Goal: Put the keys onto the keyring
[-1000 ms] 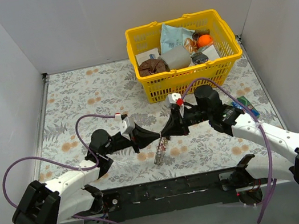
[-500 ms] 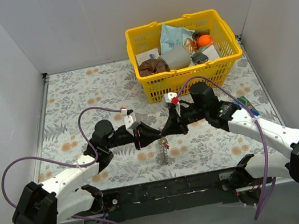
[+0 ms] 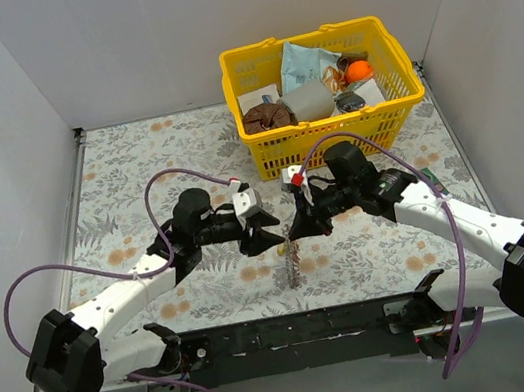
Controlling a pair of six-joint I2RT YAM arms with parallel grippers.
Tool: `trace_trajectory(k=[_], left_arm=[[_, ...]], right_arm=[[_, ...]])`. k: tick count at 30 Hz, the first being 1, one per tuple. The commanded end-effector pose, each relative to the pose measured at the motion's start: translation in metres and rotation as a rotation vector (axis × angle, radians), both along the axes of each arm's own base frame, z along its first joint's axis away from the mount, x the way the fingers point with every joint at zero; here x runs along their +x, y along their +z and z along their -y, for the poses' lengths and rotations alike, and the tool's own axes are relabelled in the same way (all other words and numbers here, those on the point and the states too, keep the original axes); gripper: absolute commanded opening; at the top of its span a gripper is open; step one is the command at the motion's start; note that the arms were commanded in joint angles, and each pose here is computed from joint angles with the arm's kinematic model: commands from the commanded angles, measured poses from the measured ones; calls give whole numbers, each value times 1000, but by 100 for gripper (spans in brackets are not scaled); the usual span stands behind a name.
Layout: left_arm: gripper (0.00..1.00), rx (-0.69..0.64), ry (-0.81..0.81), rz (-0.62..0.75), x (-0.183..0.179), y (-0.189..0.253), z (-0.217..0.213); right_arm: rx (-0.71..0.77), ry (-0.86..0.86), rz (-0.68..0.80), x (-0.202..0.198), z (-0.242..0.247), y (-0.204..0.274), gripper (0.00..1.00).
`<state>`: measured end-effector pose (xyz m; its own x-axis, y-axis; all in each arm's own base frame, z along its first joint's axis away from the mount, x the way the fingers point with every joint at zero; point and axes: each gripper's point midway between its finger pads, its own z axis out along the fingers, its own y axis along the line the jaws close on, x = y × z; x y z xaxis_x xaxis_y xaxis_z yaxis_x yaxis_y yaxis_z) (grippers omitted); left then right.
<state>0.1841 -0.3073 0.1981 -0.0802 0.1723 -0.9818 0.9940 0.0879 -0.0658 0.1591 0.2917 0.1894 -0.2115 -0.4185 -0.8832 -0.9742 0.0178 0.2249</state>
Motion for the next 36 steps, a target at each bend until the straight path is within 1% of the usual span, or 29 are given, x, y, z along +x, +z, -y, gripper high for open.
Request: trace_trajectory(k=[1, 11, 17, 22, 29, 33, 35, 36], left_arm=[[47, 51, -41, 7, -3, -6, 1], [39, 49, -101, -32, -5, -10, 9], [35, 27, -120, -15, -6, -4, 11], [30, 25, -133, -28, -7, -5, 14], [27, 22, -151, -33, -8, -5, 19], [22, 25, -154, -39, -8, -6, 21], [15, 25, -155, -41, -8, -6, 21], [8, 24, -157, -40, -8, -6, 22]], right_arm=[[31, 35, 42, 1, -5, 18, 1], [38, 42, 49, 0, -5, 19, 1], [39, 44, 47, 0, -6, 17, 1], [39, 41, 45, 1, -6, 17, 1], [40, 41, 46, 1, -6, 17, 1], [38, 41, 42, 0, -6, 15, 1], [37, 37, 45, 1, -6, 15, 1], [34, 37, 42, 1, -6, 14, 1]])
